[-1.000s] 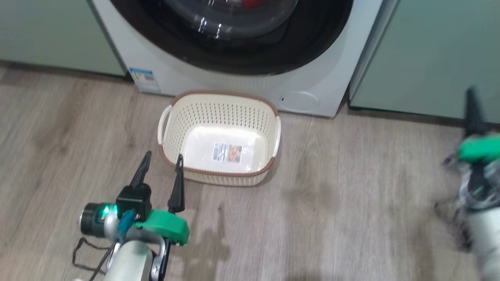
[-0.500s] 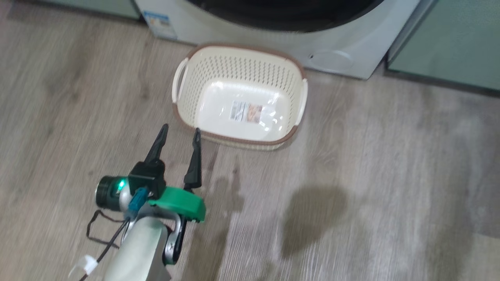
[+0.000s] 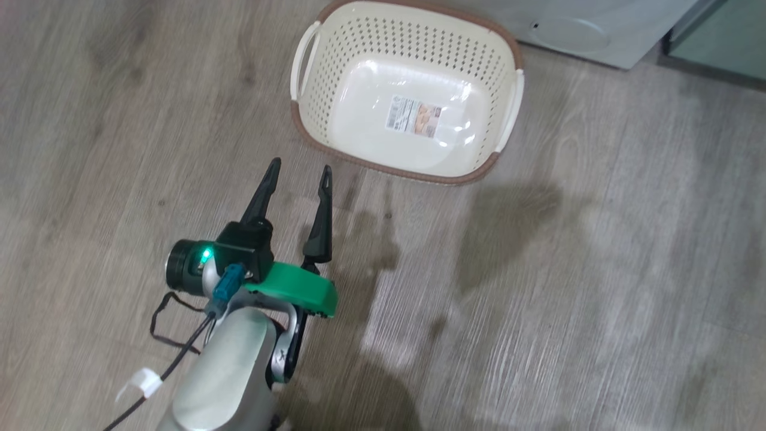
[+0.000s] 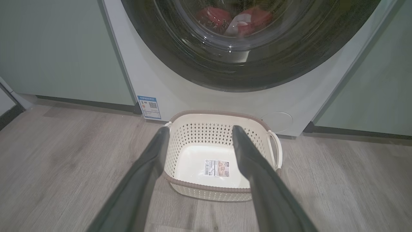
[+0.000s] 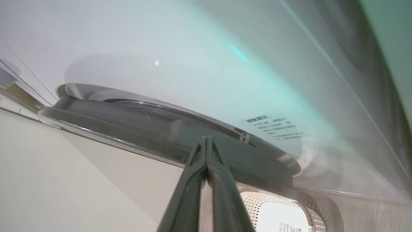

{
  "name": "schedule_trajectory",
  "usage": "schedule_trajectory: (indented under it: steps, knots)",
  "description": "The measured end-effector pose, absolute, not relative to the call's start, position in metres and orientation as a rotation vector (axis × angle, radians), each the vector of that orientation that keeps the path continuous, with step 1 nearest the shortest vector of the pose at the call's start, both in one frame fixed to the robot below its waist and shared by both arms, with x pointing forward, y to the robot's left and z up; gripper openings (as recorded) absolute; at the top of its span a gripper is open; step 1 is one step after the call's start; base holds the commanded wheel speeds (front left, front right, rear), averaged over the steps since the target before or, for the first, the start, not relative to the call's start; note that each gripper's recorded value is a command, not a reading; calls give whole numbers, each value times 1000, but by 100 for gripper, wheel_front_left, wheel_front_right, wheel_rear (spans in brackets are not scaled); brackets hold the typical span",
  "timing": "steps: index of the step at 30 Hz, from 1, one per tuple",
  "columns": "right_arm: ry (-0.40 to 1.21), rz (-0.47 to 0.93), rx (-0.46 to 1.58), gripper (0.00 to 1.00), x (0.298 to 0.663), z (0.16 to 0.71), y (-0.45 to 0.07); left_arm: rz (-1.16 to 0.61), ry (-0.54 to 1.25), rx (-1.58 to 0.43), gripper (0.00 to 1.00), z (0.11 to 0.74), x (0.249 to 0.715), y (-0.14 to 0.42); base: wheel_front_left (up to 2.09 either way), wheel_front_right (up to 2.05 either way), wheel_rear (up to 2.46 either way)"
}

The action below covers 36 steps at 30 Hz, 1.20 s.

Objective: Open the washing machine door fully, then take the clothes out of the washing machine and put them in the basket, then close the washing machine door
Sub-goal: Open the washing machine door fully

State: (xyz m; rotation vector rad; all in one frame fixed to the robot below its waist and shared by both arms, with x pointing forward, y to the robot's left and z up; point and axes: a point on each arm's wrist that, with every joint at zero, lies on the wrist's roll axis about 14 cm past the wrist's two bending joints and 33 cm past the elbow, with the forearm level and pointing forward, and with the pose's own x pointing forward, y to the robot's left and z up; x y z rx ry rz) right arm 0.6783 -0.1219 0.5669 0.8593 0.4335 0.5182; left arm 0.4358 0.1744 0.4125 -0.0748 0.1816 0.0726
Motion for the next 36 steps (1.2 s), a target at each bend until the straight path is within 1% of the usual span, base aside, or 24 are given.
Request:
schedule_trajectory:
  steps: [3,13,21,28,36]
  knots:
    - [468,521,847,0,686,560,-116,79,193,-71,100,408,437,175,0,0,0]
    - [514,536,813,0,706,555,-96,81,215,-85,100,399,440,173,0,0,0]
    - [526,564,796,0,717,552,-78,109,219,-87,100,398,440,180,0,0,0]
    - [572,602,748,0,711,551,-69,125,209,-87,100,402,439,184,0,0,0]
    - [640,661,687,0,685,546,-55,120,177,-90,100,415,440,183,0,0,0]
